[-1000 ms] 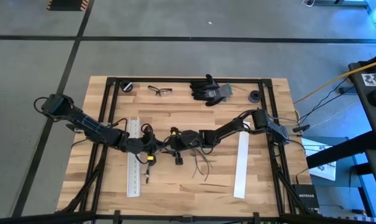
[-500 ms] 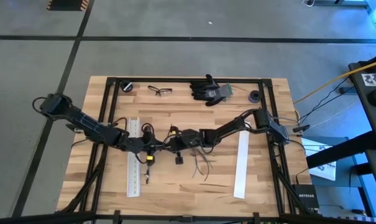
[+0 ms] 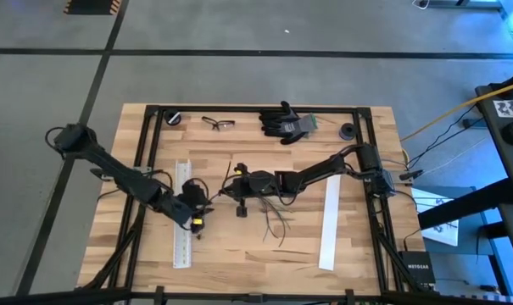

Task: Ziptie cables
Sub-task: Close the zip tie

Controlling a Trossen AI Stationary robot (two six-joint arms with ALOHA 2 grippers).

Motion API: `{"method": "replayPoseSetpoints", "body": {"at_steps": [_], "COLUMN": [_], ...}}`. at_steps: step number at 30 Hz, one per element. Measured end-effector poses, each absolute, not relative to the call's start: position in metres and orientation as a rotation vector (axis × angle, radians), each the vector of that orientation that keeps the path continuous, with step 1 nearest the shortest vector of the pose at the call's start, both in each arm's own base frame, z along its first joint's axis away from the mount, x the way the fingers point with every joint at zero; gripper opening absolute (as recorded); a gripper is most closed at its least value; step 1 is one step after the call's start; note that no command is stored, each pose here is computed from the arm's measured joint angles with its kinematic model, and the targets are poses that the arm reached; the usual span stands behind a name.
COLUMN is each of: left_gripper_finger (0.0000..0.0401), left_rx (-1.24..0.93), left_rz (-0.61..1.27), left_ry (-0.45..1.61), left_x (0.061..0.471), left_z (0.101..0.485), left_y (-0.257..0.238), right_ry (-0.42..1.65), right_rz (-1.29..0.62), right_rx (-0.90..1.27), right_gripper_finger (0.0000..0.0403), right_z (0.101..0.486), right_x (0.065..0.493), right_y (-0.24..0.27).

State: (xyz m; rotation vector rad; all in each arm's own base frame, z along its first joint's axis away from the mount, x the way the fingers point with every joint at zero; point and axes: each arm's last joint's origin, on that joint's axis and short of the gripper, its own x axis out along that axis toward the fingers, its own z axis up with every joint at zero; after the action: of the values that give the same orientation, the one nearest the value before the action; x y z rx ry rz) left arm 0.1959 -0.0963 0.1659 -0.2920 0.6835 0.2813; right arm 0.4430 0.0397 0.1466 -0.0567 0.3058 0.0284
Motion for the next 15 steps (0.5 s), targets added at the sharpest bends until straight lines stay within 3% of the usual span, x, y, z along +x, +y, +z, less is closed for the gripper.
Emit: {"method": "replayPoseSetpoints", "body": {"at_steps": [4,15], "left_gripper_finger": [0.0091,0.0078], "left_rx": [-0.326,-0.267], "left_rz": [0.282,0.544], "left_ry": [0.629,0.55], "left_x": [0.21,0.222], "left_z": [0.154,0.131], "left_y": [-0.106,-0.091], "right_ry": [0.309,0.338], "right_rz": [0.004,0.01], "right_rx": [-0.045,-0.051], "right_gripper_finger": [0.0,0.0], "right_z": [0.146,0.144], "right_x": [0.443,0.442], "right_y": [0.037,0.035]}}
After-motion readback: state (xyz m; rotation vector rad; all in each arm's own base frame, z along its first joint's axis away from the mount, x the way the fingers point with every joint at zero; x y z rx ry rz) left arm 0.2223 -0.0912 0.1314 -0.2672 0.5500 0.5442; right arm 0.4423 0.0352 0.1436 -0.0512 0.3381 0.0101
